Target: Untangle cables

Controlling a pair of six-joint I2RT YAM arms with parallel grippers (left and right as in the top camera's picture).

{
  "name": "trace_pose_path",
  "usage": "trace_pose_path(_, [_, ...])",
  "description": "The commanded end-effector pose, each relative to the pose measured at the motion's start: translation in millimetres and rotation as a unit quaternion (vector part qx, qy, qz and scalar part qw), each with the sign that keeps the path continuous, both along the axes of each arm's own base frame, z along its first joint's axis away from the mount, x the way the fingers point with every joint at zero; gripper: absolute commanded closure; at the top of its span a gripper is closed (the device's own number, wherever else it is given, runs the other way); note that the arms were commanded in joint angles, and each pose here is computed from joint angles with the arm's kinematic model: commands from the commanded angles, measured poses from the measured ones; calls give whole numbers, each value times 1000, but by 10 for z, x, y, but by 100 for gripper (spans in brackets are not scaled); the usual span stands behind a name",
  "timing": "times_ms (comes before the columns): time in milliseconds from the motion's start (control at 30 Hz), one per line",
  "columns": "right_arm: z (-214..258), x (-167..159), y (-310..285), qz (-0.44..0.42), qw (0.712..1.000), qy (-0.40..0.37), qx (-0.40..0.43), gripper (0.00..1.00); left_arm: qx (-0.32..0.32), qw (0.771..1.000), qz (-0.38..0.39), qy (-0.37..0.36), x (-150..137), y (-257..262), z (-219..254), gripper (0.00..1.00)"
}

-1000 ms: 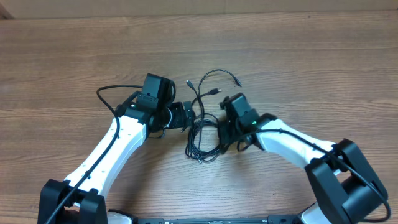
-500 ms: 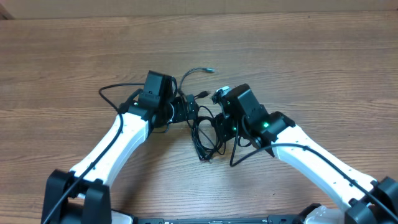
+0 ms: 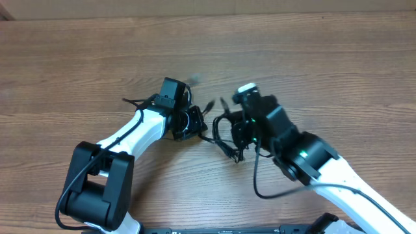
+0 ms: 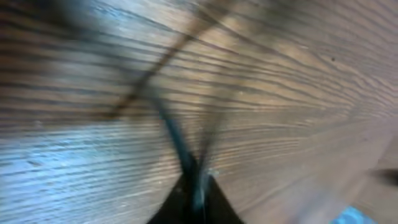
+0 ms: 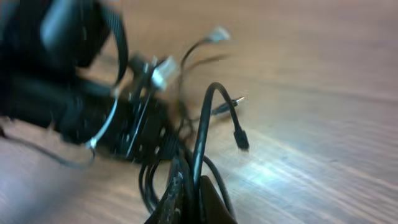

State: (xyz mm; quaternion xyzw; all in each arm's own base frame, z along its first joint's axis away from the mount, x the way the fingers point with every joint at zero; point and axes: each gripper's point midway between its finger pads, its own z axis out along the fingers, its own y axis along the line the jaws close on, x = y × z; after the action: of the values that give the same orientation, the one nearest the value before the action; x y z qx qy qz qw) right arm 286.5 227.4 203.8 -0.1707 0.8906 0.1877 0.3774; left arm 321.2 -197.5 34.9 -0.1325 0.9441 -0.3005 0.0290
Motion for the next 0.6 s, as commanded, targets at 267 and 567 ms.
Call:
trace_pose_path(267, [319,-199,-1494,-473,876,-12,91,96,-102,991,-24,-85,194,281,674,96])
trace_pose_path(567, [-251,-544,-1783,-589,805,71,36,96,-69,961,52,-263,312,1208,1684,96])
